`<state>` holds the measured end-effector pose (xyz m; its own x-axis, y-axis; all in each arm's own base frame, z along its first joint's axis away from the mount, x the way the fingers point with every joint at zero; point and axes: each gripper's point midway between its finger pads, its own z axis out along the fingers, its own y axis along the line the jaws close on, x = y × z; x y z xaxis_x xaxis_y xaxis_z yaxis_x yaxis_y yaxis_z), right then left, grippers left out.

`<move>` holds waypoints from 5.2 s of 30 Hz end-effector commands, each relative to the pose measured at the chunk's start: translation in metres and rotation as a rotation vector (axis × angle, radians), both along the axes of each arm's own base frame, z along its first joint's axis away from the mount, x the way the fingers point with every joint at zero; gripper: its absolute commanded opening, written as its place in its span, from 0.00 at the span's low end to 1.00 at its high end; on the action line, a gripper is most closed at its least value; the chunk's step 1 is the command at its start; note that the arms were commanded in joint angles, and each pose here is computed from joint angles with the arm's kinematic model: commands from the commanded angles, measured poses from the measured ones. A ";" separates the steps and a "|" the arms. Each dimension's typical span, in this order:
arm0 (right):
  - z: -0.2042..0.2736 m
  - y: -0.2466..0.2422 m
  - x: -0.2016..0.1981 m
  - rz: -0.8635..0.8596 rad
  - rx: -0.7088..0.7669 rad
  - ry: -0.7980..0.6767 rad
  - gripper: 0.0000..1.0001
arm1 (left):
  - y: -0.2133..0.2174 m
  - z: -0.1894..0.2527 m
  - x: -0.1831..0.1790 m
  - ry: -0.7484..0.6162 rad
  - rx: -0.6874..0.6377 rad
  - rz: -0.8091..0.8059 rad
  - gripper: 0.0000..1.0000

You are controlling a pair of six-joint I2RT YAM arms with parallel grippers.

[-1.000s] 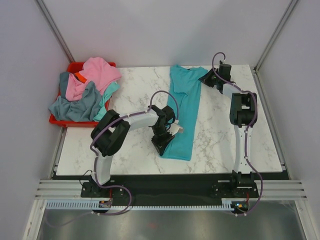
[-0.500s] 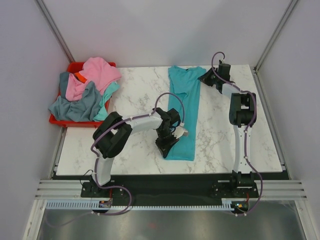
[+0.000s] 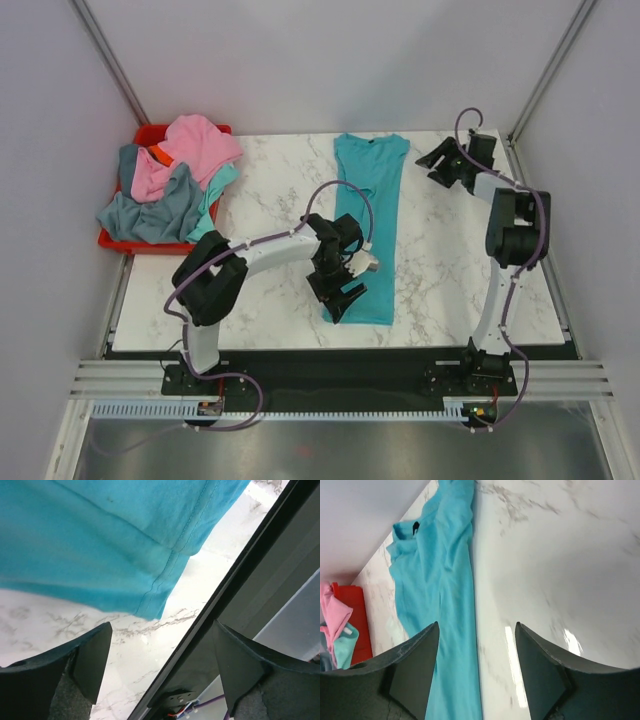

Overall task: Fold and stack the t-shirts
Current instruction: Fold the tshirt

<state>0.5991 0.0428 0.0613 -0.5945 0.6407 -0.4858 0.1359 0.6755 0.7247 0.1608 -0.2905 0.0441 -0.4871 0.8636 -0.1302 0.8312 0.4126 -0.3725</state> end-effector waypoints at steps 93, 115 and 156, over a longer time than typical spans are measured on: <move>0.040 0.104 -0.347 0.412 0.068 0.325 0.00 | -0.009 0.078 0.071 0.269 -0.415 0.693 0.02; 0.067 0.082 -0.186 0.317 0.026 0.126 0.00 | -0.011 0.079 0.234 0.043 -0.475 0.732 0.02; 0.018 0.068 -0.226 0.283 0.141 0.324 0.61 | 0.010 0.060 0.200 0.204 -0.449 0.821 0.75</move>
<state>0.3948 0.1009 0.0937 -0.8385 0.4736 -0.2695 0.1365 0.6613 0.7376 0.3799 -0.2707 0.1074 -0.9363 0.1567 -0.3142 0.3317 0.6878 -0.6457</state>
